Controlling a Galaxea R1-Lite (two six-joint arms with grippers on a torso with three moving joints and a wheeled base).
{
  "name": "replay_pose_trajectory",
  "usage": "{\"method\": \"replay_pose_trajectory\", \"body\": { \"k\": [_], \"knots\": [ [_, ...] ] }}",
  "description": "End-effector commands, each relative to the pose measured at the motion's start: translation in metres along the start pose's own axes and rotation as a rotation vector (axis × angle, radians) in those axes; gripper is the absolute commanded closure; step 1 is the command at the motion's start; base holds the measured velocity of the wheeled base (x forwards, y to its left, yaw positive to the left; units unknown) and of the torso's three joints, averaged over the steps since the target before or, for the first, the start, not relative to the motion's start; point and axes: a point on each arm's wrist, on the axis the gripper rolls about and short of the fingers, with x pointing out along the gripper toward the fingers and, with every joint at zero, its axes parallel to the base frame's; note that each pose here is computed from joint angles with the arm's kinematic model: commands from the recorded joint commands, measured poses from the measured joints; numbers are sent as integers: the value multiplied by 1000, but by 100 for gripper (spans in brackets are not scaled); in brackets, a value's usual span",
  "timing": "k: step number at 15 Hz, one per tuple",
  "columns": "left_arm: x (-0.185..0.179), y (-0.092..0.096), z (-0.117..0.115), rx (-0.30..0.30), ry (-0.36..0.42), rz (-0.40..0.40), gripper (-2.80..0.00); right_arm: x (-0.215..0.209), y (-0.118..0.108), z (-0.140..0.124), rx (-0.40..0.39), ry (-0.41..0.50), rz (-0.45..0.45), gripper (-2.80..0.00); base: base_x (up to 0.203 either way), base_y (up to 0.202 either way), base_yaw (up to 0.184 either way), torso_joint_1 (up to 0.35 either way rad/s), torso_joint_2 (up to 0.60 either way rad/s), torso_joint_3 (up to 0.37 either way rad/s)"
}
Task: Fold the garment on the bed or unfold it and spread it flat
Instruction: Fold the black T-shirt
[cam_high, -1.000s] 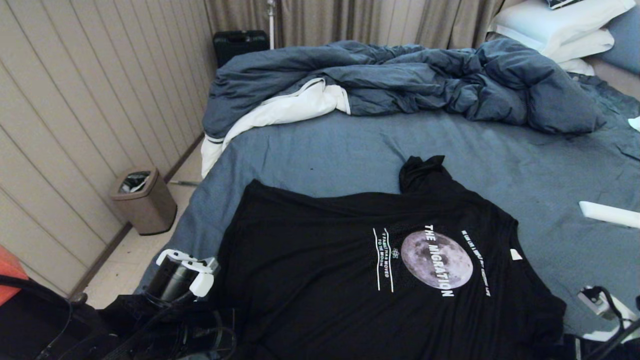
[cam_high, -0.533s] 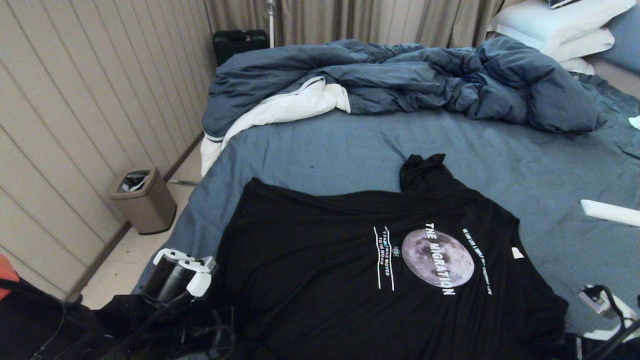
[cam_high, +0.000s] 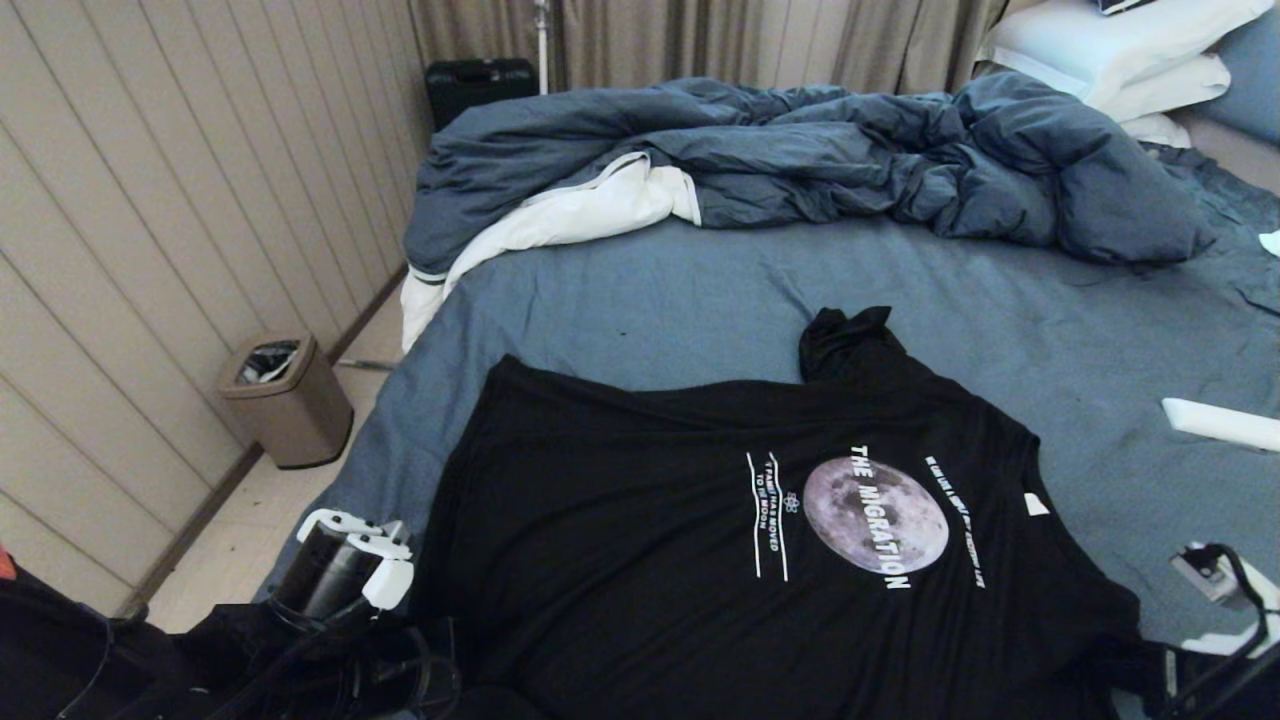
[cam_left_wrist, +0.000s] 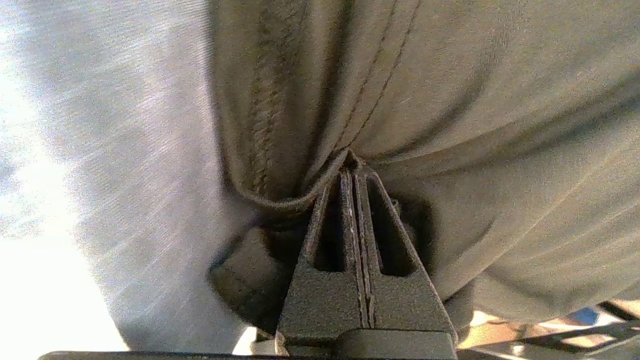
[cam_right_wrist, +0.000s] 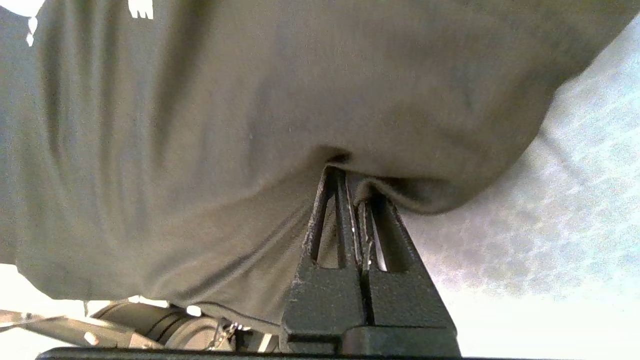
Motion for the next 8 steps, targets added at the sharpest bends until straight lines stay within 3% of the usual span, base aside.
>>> {"method": "replay_pose_trajectory", "body": {
  "k": [1,5,8],
  "knots": [
    [-10,1,3,12,-37,-9,0,-3,2,4,-19,-25,1,0,0,0,0,0,0,0],
    [-41,1,16,51,-163,-49,0,-2,0,4,4,-24,-1,0,0,0,0,0,0,0],
    [-61,-6,28,60,-192,-61,0,-2,-1,11,12,-41,-6,0,0,0,0,0,0,0]
  ]
}}
